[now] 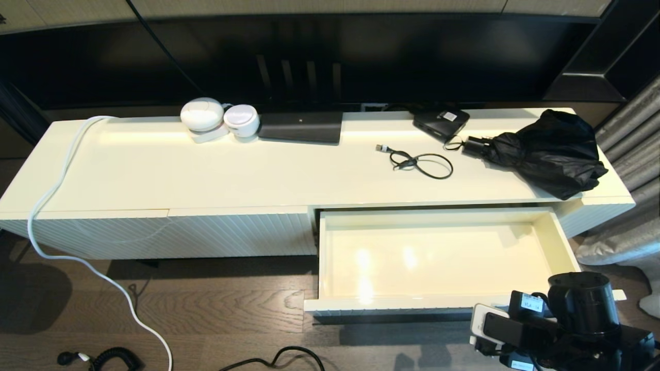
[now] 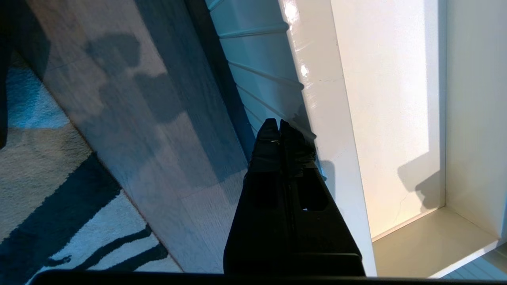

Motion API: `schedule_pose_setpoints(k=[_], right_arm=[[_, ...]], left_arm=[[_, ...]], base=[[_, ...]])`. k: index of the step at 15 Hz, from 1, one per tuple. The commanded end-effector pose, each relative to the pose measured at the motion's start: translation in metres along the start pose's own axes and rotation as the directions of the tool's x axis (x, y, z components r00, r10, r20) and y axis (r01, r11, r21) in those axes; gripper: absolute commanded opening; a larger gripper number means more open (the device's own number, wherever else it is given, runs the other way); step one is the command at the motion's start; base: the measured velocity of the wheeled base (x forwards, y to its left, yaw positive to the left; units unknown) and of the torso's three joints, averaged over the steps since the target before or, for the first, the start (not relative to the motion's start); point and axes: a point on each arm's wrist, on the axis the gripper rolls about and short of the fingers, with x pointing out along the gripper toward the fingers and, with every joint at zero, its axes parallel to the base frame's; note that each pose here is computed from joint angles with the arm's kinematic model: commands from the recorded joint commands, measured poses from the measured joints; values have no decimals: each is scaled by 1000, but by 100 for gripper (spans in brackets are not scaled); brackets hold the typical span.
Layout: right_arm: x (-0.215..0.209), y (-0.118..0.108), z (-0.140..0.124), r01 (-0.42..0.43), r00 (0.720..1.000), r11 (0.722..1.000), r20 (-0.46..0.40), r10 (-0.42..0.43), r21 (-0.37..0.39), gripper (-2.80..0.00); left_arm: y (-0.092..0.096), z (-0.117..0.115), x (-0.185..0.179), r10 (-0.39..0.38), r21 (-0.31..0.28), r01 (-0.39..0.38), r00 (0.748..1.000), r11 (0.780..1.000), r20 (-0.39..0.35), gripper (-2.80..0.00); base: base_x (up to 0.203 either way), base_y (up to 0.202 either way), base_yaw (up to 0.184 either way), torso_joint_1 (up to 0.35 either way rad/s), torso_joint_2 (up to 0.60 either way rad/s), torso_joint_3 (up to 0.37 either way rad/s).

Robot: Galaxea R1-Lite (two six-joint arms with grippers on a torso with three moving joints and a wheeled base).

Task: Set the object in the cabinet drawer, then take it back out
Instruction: Close the drawer

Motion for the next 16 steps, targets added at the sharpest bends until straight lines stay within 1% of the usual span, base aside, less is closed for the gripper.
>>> schedule_pose_setpoints(k=[1, 6, 8, 12, 16], right_arm=[[2, -2, 1, 21, 1000, 1000, 14, -21, -9, -280], [8, -3, 2, 37, 999, 999, 21, -37, -8, -280], [14, -5, 3, 60, 998, 998, 35, -60, -7, -280], [23, -8, 5, 106, 994, 994, 16, -106, -6, -280], [34, -15, 10, 136, 990, 991, 32, -136, -2, -280]], left_arm=[[0, 0, 0, 0, 0, 0, 1000, 1000, 0, -280], [0, 0, 0, 0, 0, 0, 1000, 1000, 0, -280], [0, 0, 0, 0, 0, 0, 1000, 1000, 0, -280], [0, 0, 0, 0, 0, 0, 1000, 1000, -1, -280], [0, 0, 0, 0, 0, 0, 1000, 1000, -1, -280]], base=[[0, 0, 0, 0, 0, 0], [0, 0, 0, 0, 0, 0], [0, 0, 0, 0, 0, 0], [0, 0, 0, 0, 0, 0], [0, 0, 0, 0, 0, 0]])
